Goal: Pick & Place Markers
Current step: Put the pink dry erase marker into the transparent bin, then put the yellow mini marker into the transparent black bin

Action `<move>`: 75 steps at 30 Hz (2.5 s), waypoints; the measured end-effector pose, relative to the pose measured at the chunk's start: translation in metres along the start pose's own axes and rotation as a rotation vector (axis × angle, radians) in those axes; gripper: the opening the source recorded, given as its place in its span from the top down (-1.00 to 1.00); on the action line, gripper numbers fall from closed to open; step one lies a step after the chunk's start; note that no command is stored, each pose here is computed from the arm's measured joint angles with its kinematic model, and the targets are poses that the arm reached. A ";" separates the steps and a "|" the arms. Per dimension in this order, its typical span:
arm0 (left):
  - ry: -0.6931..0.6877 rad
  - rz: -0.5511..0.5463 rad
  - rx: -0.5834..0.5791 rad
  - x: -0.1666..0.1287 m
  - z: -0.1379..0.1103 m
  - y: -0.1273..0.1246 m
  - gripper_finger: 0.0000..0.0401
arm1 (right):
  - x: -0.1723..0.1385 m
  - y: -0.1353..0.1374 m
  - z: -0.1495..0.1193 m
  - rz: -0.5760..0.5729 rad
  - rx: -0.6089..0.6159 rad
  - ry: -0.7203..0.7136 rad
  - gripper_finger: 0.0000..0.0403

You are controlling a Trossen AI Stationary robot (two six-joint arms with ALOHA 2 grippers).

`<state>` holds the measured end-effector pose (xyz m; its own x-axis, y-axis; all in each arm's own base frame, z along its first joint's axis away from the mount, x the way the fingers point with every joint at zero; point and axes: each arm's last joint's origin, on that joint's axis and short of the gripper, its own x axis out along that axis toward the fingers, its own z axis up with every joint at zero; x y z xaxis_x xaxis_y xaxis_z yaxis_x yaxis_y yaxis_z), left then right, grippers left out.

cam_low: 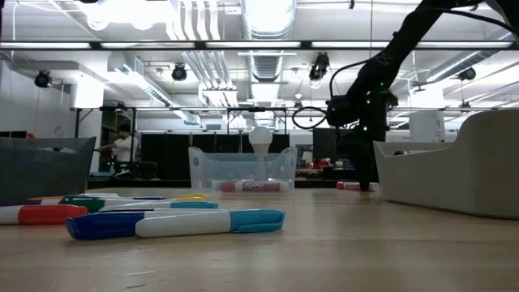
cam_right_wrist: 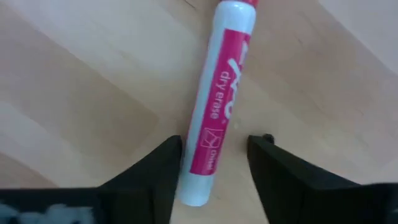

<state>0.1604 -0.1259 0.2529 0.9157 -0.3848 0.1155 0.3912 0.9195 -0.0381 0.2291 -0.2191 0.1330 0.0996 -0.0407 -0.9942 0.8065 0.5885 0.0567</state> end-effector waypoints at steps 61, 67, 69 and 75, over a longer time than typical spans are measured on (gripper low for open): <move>0.001 0.001 -0.083 0.000 0.000 0.000 1.00 | -0.022 0.212 0.015 0.165 -0.361 -0.288 0.52; -0.006 0.007 -0.084 0.000 0.000 0.000 1.00 | -0.023 0.214 0.017 0.152 -0.366 -0.341 0.37; -0.005 0.007 -0.084 0.000 0.000 0.000 1.00 | -0.027 0.214 0.017 0.134 -0.366 -0.362 0.31; -0.007 0.006 -0.090 0.000 0.001 0.000 1.00 | -0.052 0.215 0.019 0.156 -0.388 -0.432 0.15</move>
<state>0.1604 -0.1256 0.2535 0.9177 -0.3781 0.1221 0.3924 0.9108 -0.1282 0.4087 -0.1059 0.1990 0.4934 -0.2066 -0.8449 0.5000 0.8622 0.0812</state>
